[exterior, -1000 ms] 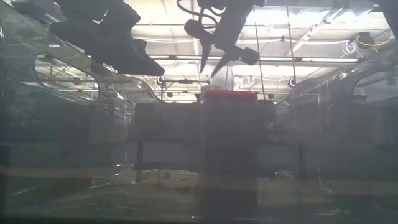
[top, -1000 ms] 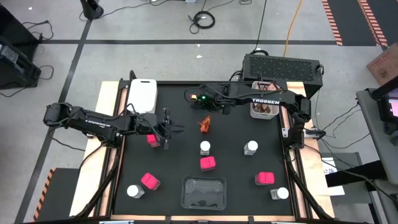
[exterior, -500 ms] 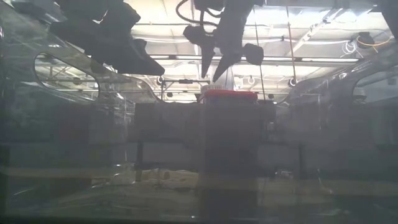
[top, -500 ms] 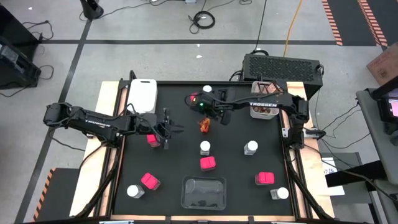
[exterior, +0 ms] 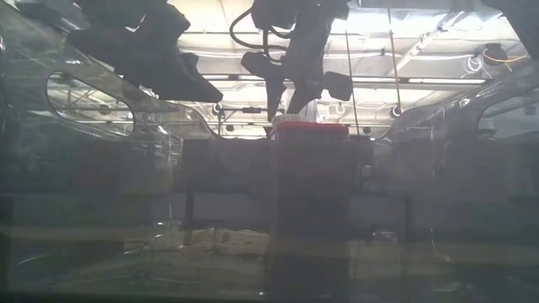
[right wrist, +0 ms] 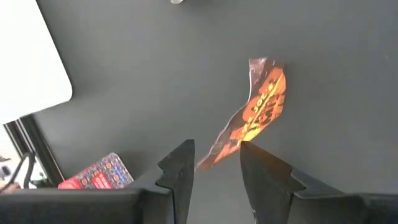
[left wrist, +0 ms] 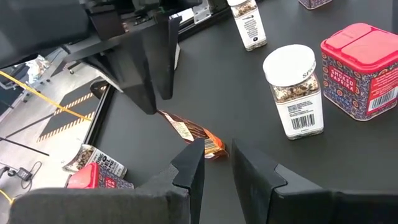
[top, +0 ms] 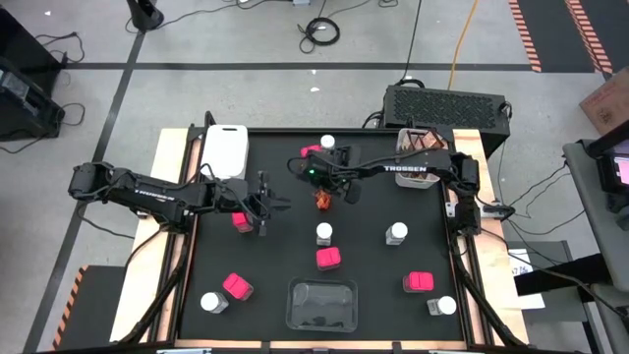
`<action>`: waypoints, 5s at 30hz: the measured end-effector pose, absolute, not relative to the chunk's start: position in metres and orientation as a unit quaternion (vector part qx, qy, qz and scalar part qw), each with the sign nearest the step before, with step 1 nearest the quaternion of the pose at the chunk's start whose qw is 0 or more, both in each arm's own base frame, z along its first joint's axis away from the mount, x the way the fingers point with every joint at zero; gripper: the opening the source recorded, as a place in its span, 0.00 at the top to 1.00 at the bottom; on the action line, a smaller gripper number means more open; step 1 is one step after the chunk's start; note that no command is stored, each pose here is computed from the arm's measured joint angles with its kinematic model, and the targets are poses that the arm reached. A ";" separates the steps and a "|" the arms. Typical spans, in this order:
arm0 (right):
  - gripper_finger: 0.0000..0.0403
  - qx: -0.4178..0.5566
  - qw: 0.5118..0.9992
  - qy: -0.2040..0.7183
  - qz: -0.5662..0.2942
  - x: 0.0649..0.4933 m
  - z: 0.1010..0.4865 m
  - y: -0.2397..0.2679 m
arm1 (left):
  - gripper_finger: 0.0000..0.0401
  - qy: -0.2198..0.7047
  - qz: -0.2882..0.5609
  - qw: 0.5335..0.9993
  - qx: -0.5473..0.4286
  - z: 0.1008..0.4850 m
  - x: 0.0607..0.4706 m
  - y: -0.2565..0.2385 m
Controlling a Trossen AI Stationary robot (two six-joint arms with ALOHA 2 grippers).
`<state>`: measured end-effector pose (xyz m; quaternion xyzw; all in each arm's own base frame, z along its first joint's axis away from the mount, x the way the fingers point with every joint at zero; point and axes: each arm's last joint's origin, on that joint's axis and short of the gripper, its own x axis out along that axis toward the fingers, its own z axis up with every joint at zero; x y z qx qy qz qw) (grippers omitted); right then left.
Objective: Sort spices by type
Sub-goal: Put the brown seasoning pack into the right white bin
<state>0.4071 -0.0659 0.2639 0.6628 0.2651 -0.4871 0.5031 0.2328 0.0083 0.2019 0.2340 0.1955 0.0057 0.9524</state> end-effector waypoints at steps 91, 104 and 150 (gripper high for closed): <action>1.00 0.313 0.595 0.415 -0.613 0.135 0.365 -0.105 | 0.79 0.164 -0.001 0.961 0.222 0.207 0.235 0.008; 1.00 0.292 0.552 0.485 -0.612 0.129 0.306 -0.111 | 0.79 0.152 0.008 0.965 0.214 0.210 0.236 0.008; 0.85 0.349 0.530 0.464 -0.618 0.125 0.242 -0.126 | 0.79 0.154 0.009 0.965 0.211 0.209 0.235 0.008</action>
